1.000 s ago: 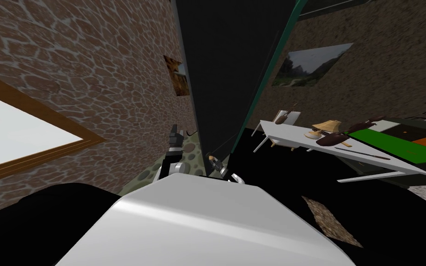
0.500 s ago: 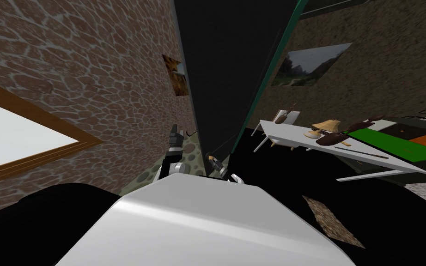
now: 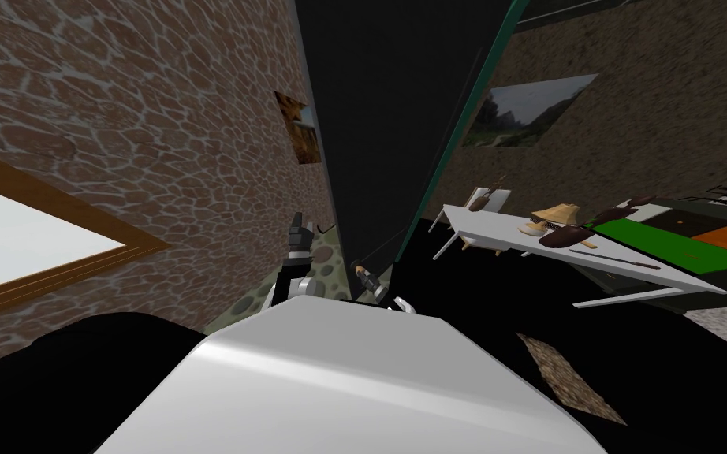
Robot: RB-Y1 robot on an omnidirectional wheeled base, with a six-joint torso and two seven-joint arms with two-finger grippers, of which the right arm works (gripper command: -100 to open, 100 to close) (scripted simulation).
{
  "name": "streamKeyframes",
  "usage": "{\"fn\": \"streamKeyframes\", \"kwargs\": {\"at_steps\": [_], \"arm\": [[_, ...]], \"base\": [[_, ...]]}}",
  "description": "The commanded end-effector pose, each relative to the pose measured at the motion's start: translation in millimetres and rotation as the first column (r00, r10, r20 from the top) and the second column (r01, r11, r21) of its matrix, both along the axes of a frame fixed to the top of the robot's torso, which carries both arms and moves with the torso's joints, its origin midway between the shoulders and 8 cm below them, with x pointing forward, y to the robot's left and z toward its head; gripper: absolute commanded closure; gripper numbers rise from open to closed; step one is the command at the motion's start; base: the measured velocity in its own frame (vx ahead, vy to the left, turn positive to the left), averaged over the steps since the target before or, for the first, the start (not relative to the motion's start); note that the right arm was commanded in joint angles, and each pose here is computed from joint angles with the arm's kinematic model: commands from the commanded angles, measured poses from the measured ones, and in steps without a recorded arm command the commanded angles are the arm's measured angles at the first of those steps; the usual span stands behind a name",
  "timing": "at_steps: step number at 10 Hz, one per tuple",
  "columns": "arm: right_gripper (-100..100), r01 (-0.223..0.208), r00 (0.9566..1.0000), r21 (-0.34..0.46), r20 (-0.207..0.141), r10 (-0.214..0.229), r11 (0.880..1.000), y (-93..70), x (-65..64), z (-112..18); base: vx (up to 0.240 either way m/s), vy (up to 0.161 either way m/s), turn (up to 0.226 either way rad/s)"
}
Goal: Push the door open
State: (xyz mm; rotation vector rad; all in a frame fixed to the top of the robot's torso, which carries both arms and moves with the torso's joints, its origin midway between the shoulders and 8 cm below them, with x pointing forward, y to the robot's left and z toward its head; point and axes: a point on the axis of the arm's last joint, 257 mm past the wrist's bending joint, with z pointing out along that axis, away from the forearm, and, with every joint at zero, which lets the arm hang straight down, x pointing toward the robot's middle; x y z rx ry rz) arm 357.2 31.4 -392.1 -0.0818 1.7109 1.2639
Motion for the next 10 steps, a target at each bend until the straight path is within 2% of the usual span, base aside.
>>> {"fn": "streamKeyframes", "kwargs": {"at_steps": [1, 3, 4, 5, 6, 7, 8, 9, 10], "arm": [[100, -0.001, 0.9991, 0.048, -0.042, 0.003, 0.999, 5.8, -0.4, 2.7], [100, 0.004, 0.9968, 0.082, -0.080, 0.003, 0.997, 7.0, -0.3, 3.0], [100, 0.010, 0.9937, 0.112, -0.112, 0.003, 0.994, 8.3, -0.2, 3.3], [100, 0.010, 0.9930, 0.117, -0.118, 0.004, 0.993, 8.3, -0.2, 3.3], [100, 0.017, 0.9882, 0.148, -0.153, 0.006, 0.989, 9.6, -0.1, 3.7], [100, 0.018, 0.9878, 0.151, -0.156, 0.006, 0.988, 9.6, -0.1, 3.7], [100, 0.026, 0.9816, 0.182, -0.191, 0.009, 0.983, 10.9, 0.0, 4.0], [100, 0.026, 0.9811, 0.184, -0.193, 0.010, 0.983, 10.9, 0.0, 4.0], [100, 0.036, 0.9734, 0.216, -0.229, 0.015, 0.976, 12.1, 0.1, 4.2]], "base": [[0.035, 0.052, -0.033], [0.028, 0.038, -0.041], [0.028, 0.042, -0.028], [0.030, 0.036, -0.026], [0.030, 0.049, -0.038], [0.036, 0.030, -0.026], [0.025, 0.035, -0.048], [0.032, 0.038, -0.009], [0.031, 0.044, -0.026]]}}
